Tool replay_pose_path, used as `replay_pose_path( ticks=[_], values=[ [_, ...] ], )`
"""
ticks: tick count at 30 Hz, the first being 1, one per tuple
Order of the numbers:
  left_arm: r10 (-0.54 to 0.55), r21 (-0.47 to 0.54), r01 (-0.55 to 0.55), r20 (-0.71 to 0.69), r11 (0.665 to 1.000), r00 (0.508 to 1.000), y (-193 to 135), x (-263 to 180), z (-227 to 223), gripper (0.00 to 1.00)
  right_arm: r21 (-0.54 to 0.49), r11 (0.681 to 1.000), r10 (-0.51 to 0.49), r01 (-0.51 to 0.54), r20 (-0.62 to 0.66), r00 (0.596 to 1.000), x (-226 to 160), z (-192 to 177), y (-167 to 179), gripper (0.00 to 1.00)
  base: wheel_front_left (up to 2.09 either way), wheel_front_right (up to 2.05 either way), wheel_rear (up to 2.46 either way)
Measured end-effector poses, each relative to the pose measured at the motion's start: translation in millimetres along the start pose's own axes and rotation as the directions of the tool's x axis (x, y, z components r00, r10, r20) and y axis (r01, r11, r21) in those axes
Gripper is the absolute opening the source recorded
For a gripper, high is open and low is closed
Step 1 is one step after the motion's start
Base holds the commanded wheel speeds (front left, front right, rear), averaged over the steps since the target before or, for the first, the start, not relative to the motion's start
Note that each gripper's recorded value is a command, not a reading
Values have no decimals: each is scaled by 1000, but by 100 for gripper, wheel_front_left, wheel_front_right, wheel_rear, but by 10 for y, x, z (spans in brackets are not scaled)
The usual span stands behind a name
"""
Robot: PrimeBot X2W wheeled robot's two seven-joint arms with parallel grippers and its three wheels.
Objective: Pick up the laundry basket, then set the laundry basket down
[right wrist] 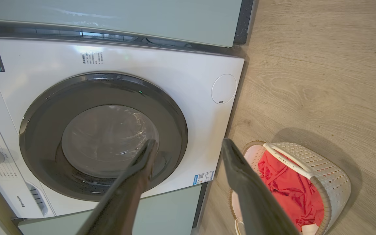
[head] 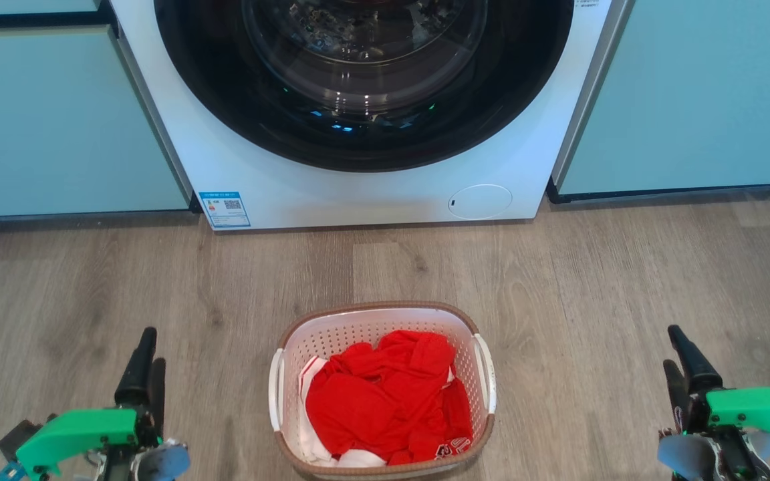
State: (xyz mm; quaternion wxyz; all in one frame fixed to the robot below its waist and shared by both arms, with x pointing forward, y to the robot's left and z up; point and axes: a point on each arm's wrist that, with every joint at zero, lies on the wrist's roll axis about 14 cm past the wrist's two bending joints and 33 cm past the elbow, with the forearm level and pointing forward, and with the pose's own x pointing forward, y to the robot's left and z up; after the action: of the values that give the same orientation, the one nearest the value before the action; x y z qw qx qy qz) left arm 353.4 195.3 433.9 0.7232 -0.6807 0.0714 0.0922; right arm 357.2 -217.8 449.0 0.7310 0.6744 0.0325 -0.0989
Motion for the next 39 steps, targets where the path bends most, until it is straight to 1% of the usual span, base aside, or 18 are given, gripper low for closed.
replay_pose_path(
  ticks=[4, 9, 10, 15, 20, 24, 27, 31, 33, 36, 39],
  values=[
    [-5, 24, 5, 8, 1000, 1000, -21, 10, 15, 100, -23, 1000, 11, -11, 8, 1000, 6, 14, 38, 100, 0, 0, 0],
    [-39, 69, 37, 24, 997, 999, -136, 38, 50, 100, -98, 994, 46, -44, 15, 999, 24, 28, 154, 100, 0, 0, 0],
    [-48, 91, 46, 29, 995, 998, -167, 41, 63, 100, -137, 989, 64, -61, 14, 998, 36, 23, 214, 100, 0, 0, 0],
    [-80, 153, 72, 46, 986, 996, -268, 51, 106, 100, -257, 959, 121, -120, -11, 993, 78, -61, 412, 100, 0, 0, 0],
    [-115, 219, 101, 55, 971, 992, -401, 64, 117, 100, -355, 924, 142, -140, -21, 990, 80, -92, 482, 100, 0, 0, 0],
    [-154, 279, 136, 44, 951, 987, -551, 87, 70, 100, -440, 881, 173, -172, -40, 984, 92, -153, 583, 100, 0, 0, 0],
    [-185, 330, 160, 46, 930, 982, -668, 87, 62, 100, -508, 835, 213, -211, -55, 975, 131, -189, 730, 100, 0, 0, 0],
    [-202, 404, 165, 51, 900, 978, -786, 86, 47, 100, -573, 783, 247, -243, -72, 966, 160, -248, 848, 100, 0, 0, 0],
    [-209, 435, 167, 50, 885, 977, -830, 86, 17, 100, -607, 752, 264, -257, -80, 961, 169, -264, 906, 100, 0, 0, 0],
    [-213, 485, 164, 46, 859, 976, -885, 87, -34, 100, -663, 695, 287, -279, -101, 953, 171, -289, 987, 100, 0, 0, 0],
    [-233, 542, 176, 38, 822, 972, -964, 88, -91, 100, -703, 649, 304, -292, -113, 946, 172, -323, 1043, 100, 0, 0, 0]
  ],
)
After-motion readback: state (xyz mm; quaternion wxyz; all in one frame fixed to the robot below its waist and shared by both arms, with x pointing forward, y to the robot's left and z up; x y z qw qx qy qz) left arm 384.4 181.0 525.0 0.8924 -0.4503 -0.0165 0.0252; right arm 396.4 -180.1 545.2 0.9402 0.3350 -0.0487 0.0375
